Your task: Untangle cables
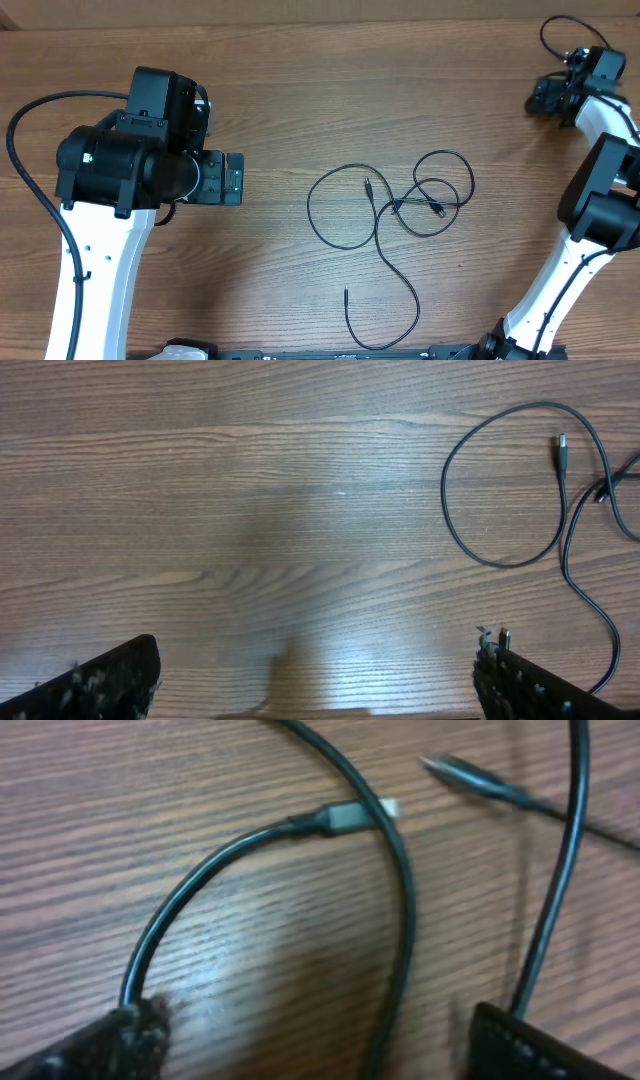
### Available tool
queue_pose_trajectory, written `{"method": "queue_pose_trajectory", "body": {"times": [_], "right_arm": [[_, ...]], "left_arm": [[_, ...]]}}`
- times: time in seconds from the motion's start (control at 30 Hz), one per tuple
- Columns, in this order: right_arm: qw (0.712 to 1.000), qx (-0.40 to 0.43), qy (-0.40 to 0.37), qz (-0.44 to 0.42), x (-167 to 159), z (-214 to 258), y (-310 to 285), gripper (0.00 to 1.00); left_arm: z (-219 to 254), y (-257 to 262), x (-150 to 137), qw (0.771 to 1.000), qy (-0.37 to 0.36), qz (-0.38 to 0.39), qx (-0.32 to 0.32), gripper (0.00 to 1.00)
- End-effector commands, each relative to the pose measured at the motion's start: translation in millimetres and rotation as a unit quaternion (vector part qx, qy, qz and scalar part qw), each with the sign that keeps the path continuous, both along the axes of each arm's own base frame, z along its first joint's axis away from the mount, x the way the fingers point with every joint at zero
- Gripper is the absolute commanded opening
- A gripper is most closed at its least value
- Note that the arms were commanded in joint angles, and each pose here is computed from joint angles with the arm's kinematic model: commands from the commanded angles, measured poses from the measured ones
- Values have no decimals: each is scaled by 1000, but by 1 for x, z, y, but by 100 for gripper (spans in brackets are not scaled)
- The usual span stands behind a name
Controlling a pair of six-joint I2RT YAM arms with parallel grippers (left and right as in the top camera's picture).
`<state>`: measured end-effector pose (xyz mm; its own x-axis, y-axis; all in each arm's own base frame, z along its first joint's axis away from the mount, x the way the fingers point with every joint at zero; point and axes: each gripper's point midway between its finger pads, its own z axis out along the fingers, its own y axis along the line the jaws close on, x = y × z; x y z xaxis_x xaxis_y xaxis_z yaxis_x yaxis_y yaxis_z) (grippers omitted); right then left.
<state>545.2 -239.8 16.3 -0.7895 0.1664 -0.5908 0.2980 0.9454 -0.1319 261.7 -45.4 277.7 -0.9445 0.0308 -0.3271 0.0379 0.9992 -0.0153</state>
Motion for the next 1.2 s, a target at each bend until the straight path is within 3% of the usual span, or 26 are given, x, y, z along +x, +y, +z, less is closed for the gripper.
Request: {"method": "queue_pose_trajectory", "body": {"times": [0.0, 0.1, 0.2, 0.33, 0.43, 0.6, 0.67, 0.8, 0.93, 1.0, 1.17], "right_arm": [[999, -12, -37, 6, 18, 55, -4, 100], [993, 25, -106, 55, 31, 133, 19, 100], [987, 32, -156, 20, 28, 194, 17, 100], [985, 53, -166, -6, 14, 232, 20, 100], [985, 126, -109, -47, -12, 211, 32, 100], [978, 202, -4, -56, -27, 120, 52, 100], [966, 243, 54, -73, -39, 68, 62, 100], [934, 329, 120, -70, -57, 24, 94, 95], [909, 376, 160, -84, -74, 21, 113, 93], [877, 420, 194, -132, -91, 30, 127, 95], [797, 578, 152, -83, -75, 76, 167, 100]], "left_arm": [[11, -1, -1, 1000, -20, 3, -8, 100], [11, -1, 1, 1000, -23, 3, -9, 100], [12, -2, 2, 1000, -26, 3, -9, 100], [12, -2, 3, 1000, -27, 3, -10, 100], [12, -2, 3, 1000, -28, 3, -10, 100], [14, -2, 6, 999, -34, 2, -10, 100], [13, -2, 4, 1000, -30, -2, -8, 100], [12, -2, 3, 1000, -29, -2, -7, 100], [13, -2, 4, 1000, -30, -2, -8, 100], [13, -2, 4, 1000, -29, -2, -8, 100], [13, -2, 4, 1000, -30, -2, -8, 100]]}}
